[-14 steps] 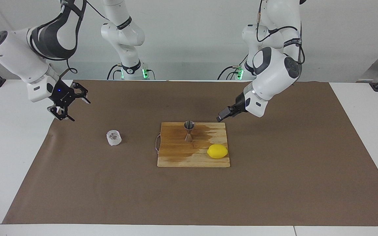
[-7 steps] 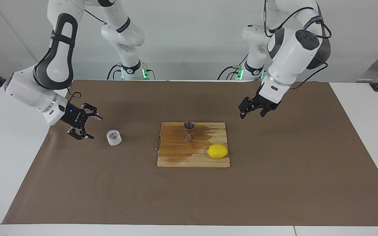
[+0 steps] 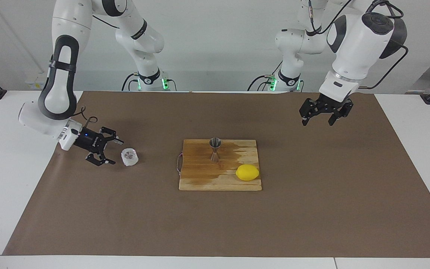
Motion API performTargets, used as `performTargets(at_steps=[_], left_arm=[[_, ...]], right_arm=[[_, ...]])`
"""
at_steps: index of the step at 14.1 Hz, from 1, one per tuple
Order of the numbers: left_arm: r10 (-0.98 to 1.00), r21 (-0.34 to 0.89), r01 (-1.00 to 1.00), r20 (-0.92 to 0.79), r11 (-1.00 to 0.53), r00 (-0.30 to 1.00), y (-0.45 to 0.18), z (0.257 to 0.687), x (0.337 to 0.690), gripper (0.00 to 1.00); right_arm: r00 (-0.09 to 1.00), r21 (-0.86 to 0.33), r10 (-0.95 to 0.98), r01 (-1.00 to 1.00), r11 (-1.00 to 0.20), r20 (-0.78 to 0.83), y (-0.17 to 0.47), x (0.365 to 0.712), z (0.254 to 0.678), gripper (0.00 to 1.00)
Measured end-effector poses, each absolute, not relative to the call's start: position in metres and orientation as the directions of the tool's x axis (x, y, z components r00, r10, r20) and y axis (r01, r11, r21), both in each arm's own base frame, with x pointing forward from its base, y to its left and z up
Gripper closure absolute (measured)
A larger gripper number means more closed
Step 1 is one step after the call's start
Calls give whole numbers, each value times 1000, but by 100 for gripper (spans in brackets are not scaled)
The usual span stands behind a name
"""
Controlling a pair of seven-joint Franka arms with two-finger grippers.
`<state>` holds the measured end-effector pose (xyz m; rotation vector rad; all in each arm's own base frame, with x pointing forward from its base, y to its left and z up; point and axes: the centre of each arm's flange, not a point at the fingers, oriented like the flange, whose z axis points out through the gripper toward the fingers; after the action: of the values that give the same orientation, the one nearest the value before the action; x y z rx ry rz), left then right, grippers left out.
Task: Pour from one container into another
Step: 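Retract the left gripper while the right gripper reaches the glass cup, then close the right gripper around the clear glass cup, then lift the glass cup with the right gripper toward the metal cup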
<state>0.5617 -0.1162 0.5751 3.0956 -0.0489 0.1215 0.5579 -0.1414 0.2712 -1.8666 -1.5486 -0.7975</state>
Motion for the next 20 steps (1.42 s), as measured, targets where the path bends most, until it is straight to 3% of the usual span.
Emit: performTargets(at_steps=[5,12,13,15,18,20], left_arm=[[-137,-27,-135,83,-990,987,-76,603,565,0],[-66,12,-66,57,-998,996,-33,603,563,0],[-61,19,-63,58,-998,996,-29,603,563,0],[-66,23,-68,59,-997,996,-32,603,563,0],[-80,23,-82,56,-996,995,-40,603,562,0],[-83,23,-84,46,-996,996,-41,601,561,0]], right_arm=[[90,-33,640,994,-100,763,-122,562,255,0],[73,-17,680,996,-89,730,-100,563,244,0],[74,-19,680,996,-87,730,-98,562,243,9],[61,-10,681,997,-78,730,-98,562,243,15],[38,12,688,998,-67,725,-98,564,245,51],[22,31,692,997,-64,722,-97,568,253,51]])
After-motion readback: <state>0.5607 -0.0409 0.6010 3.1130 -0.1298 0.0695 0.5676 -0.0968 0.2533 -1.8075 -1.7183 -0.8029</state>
